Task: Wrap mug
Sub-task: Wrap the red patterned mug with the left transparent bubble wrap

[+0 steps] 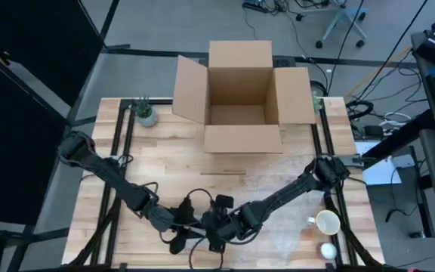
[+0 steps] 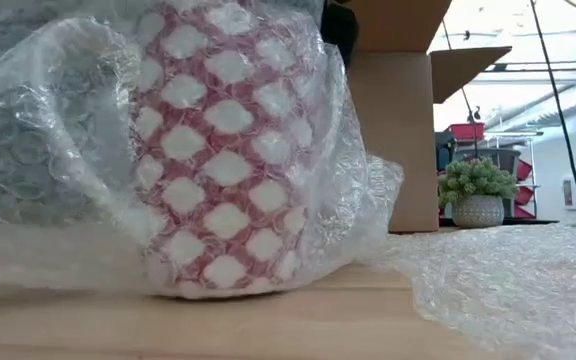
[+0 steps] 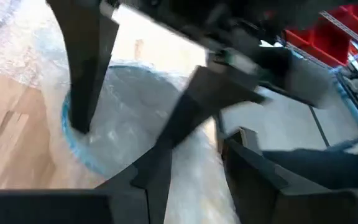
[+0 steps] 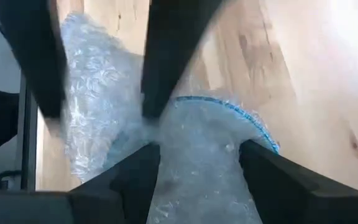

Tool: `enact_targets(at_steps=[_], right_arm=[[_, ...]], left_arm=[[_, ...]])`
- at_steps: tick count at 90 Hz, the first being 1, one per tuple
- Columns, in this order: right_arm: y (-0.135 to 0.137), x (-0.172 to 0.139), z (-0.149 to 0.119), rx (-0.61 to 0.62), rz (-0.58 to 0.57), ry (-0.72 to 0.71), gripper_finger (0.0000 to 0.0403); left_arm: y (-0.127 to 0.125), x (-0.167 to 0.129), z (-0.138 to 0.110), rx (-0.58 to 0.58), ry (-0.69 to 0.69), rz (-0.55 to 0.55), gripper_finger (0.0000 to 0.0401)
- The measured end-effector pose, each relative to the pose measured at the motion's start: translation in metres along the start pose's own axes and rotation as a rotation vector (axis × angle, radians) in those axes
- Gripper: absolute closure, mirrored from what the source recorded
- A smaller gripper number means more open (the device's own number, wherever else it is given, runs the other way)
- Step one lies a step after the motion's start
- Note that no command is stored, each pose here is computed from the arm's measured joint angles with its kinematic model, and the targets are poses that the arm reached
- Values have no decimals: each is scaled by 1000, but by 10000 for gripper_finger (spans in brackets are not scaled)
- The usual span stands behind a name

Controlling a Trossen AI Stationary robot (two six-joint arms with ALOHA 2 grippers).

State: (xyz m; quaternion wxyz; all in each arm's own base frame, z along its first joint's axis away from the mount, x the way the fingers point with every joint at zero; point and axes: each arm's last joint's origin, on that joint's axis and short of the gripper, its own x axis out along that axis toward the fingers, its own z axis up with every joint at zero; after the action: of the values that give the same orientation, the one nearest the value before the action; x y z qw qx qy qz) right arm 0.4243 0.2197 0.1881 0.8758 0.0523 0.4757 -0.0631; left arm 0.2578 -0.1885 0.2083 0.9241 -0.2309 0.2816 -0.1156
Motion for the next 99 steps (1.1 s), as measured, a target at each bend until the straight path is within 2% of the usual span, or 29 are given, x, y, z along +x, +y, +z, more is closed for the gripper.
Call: enact_targets(at_steps=[12, 21, 30, 39, 49, 64, 85, 99], right_arm=[[1, 0, 0, 0, 9, 2, 193], [1, 0, 0, 1, 14, 0, 193], [1, 0, 0, 1, 10, -5, 193], [2, 1, 0, -1, -6, -19, 193], [2, 1, 0, 0, -4, -23, 193], [2, 1, 0, 1, -4, -26, 193], [2, 1, 1, 0, -5, -30, 193], [2, 1, 0, -12, -4, -28, 193]], left_arm=[[-5, -20, -6, 26, 59, 62, 271], [-7, -27, -21, 47, 136, 122, 271], [-6, -21, -43, 34, 192, 158, 271], [-10, -7, -54, 46, 173, 121, 271], [-20, 1, -47, 78, 51, 24, 271], [-19, 1, -28, 109, -79, 19, 271], [1, 18, -21, 106, -71, 82, 271], [13, 33, -21, 86, -58, 83, 271]])
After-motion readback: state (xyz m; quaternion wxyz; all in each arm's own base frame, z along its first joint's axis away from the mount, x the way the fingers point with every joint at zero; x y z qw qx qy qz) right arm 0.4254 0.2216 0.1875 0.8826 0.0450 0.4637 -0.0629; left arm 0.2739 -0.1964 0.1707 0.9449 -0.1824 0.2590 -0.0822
